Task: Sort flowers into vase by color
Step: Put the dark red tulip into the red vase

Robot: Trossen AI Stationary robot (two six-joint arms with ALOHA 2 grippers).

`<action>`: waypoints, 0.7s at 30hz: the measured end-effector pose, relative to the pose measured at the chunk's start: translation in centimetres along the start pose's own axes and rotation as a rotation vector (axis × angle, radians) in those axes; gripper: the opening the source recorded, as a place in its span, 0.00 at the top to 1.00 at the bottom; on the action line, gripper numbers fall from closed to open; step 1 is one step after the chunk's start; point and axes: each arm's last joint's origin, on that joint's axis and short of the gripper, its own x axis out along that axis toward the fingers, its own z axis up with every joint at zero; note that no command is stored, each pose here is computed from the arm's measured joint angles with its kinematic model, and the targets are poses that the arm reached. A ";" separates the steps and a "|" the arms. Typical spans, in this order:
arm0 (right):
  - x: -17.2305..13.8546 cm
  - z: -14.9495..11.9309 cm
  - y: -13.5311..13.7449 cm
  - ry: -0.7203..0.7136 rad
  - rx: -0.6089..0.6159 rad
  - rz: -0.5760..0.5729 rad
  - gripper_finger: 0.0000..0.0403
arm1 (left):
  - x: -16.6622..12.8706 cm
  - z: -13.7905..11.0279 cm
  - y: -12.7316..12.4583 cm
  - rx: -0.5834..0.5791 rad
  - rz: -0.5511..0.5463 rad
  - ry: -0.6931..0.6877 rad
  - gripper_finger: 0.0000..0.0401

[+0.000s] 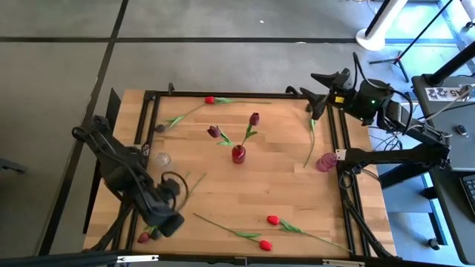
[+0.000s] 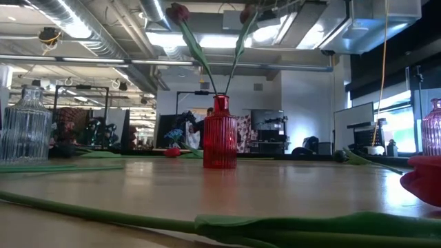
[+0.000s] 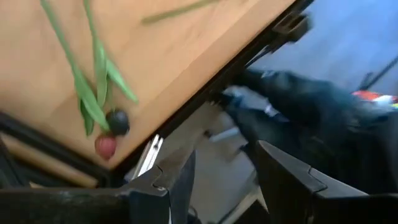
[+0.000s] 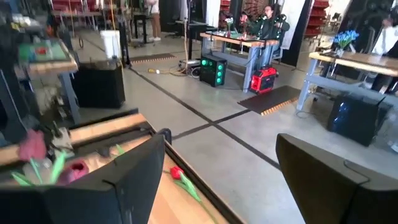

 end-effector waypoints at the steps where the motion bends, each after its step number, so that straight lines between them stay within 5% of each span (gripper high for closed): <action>1: -0.1 0.0 0.0 -0.003 0.030 0.000 0.24 | 0.8 0.0 -0.3 -0.019 0.025 0.022 0.60; 6: -0.1 0.1 0.1 -0.002 0.145 0.049 0.24 | 3.9 -0.2 -1.4 -0.199 0.124 0.126 0.60; 12: -0.2 0.1 0.4 0.005 0.145 0.165 0.24 | 6.0 -0.8 -2.6 -0.429 0.149 0.182 0.60; 21: -2.9 -1.1 0.0 0.121 -0.002 0.325 0.24 | 9.9 -0.4 -1.9 -0.548 0.256 0.270 0.60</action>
